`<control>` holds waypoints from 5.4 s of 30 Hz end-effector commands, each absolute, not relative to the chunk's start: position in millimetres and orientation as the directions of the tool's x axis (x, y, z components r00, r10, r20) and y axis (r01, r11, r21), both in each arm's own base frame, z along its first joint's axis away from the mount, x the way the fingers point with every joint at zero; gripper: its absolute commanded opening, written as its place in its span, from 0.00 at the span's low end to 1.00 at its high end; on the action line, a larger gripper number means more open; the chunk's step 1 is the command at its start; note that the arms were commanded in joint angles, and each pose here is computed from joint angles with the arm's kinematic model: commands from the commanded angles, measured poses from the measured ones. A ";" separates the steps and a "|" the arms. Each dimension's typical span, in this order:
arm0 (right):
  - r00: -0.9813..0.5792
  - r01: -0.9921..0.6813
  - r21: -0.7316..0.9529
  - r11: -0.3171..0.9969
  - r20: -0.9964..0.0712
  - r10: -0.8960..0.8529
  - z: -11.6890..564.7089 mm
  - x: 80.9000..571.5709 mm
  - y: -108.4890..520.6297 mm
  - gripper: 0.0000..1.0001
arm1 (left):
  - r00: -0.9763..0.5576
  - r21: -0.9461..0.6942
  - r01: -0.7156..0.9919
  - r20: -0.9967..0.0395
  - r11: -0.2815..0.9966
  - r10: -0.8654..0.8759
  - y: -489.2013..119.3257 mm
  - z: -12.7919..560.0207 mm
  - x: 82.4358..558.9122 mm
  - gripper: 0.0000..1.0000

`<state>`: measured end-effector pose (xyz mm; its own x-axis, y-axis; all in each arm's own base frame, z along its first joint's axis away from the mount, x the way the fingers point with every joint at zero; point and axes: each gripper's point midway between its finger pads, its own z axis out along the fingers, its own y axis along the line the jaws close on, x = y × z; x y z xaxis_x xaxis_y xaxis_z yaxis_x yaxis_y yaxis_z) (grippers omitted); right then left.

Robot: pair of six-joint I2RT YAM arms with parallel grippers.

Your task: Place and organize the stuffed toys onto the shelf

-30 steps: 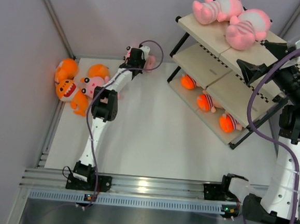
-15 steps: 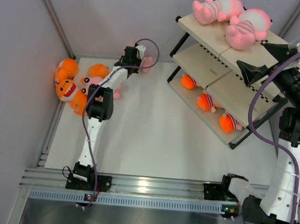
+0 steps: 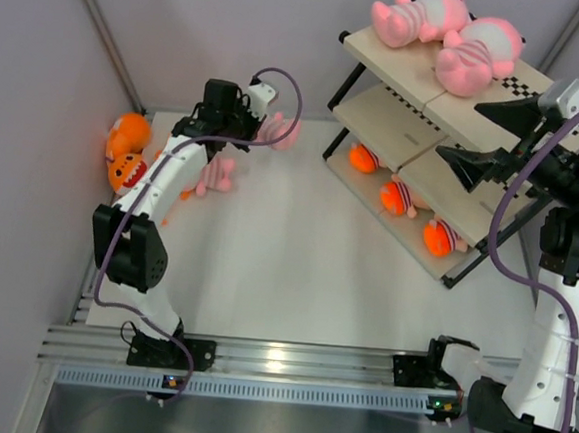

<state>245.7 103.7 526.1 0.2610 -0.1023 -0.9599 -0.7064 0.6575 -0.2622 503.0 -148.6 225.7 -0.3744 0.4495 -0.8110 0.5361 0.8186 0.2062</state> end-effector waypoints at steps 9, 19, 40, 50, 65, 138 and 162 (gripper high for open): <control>0.029 -0.877 0.014 0.480 -0.996 0.082 486.1 216.9 142.9 0.92 | -0.256 0.089 0.821 -0.826 0.564 0.502 -171.8 305.3 334.8 0.00; -0.138 -0.968 0.123 0.217 -0.989 -0.059 399.2 229.1 303.7 0.91 | -0.206 0.063 0.891 -0.828 0.450 0.522 -176.1 331.7 261.3 0.00; -0.181 -0.983 0.174 0.052 -0.967 -0.182 334.4 228.4 350.4 0.70 | -0.158 -0.016 0.953 -0.879 0.304 0.450 -212.0 364.8 234.4 0.00; -0.128 -0.991 0.119 0.067 -0.980 -0.155 365.1 194.4 355.2 0.00 | -0.185 -0.036 0.937 -0.894 0.346 0.408 -215.7 386.3 241.1 0.00; 0.025 -0.905 -0.098 0.413 -0.983 -0.180 487.8 237.8 306.6 0.00 | -0.090 0.209 0.547 -0.948 0.810 0.305 -120.2 495.4 247.5 0.98; -0.060 -0.252 -0.401 0.881 -0.902 -0.428 510.5 302.4 -4.9 0.58 | -0.463 0.217 0.580 -0.705 0.785 0.537 -129.8 298.4 328.3 0.98; 0.130 -0.154 -0.371 0.916 -0.926 -0.354 562.1 241.1 8.6 0.96 | -0.782 0.441 0.095 -0.522 0.892 0.341 51.5 176.8 424.7 0.98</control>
<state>263.6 2.6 534.8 0.0165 -0.3586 -0.9333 -0.1862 0.9160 -0.3553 414.2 28.2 166.5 -0.8055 0.3567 -0.4732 0.1626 0.9009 0.4024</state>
